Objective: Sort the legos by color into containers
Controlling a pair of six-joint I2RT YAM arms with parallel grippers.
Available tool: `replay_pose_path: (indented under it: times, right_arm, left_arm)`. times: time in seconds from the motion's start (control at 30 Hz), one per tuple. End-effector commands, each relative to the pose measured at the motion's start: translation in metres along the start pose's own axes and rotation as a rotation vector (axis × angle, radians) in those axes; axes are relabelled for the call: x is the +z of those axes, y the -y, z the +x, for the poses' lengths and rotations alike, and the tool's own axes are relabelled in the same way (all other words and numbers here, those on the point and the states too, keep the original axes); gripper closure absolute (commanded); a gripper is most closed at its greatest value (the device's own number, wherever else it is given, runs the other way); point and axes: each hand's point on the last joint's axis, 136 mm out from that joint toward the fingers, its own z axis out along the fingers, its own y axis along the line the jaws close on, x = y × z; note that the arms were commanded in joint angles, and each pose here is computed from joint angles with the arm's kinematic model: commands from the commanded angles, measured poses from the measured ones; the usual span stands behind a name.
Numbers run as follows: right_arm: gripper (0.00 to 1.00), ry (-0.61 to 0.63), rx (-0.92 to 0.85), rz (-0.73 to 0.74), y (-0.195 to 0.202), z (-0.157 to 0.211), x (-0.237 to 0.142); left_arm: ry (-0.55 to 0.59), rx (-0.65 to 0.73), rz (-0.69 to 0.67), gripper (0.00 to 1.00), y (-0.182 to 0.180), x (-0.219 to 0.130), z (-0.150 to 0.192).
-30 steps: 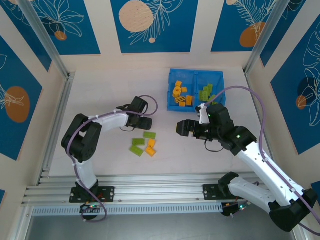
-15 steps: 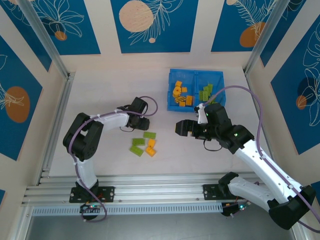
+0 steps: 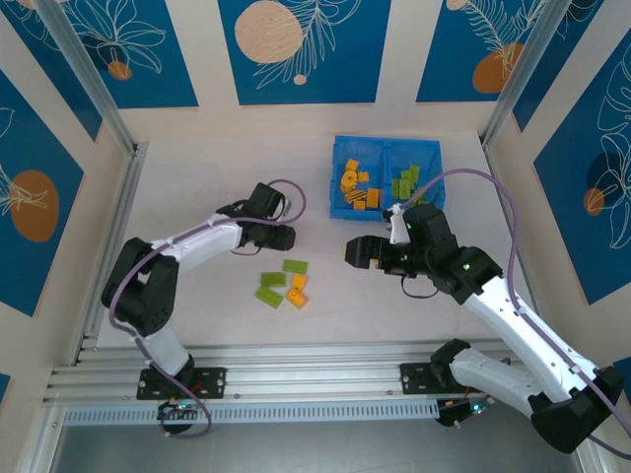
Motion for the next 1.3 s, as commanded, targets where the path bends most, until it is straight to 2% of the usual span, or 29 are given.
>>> replay_pose_path:
  times: [0.0,0.13,0.23,0.4,0.57,0.67,0.8,0.9,1.1,1.27]
  right_arm:
    - [0.1,0.028,0.001,-0.028,-0.009,-0.003,-0.009]
    - [0.1,0.045,0.007,-0.034,-0.011,-0.006,-0.01]
    - [0.1,0.046,0.002,-0.028,-0.011,-0.005,-0.014]
    - [0.09,0.072,-0.002,-0.001,-0.005,-0.001,-0.027]
    - [0.09,0.105,-0.008,0.012,-0.002,0.0,-0.038]
    - [0.1,0.107,-0.014,0.028,0.002,0.003,-0.042]
    - [0.1,0.106,-0.015,0.041,0.006,0.006,-0.045]
    - [0.09,0.108,-0.022,0.04,0.006,0.007,-0.047]
    - [0.09,0.114,-0.02,0.041,0.006,0.004,-0.045]
    - [0.1,0.095,-0.025,0.056,0.011,0.006,-0.035]
  left_arm:
    - [0.119,0.059,0.121,0.59,0.048,-0.037,-0.042]
    - [0.241,0.149,0.193,0.59,0.101,-0.052,-0.091]
    - [0.31,0.189,0.187,0.59,0.121,-0.046,-0.133]
    - [0.336,0.249,0.138,0.59,0.137,-0.006,-0.187]
    - [0.421,0.293,0.114,0.59,0.15,0.034,-0.236]
    - [0.491,0.292,0.122,0.53,0.157,0.04,-0.256]
    - [0.55,0.264,0.16,0.4,0.167,0.027,-0.269]
    - [0.581,0.287,0.163,0.29,0.177,0.004,-0.273]
    - [0.601,0.329,0.164,0.27,0.193,-0.057,-0.263]
    - [0.676,0.337,0.202,0.27,0.184,-0.119,-0.221]
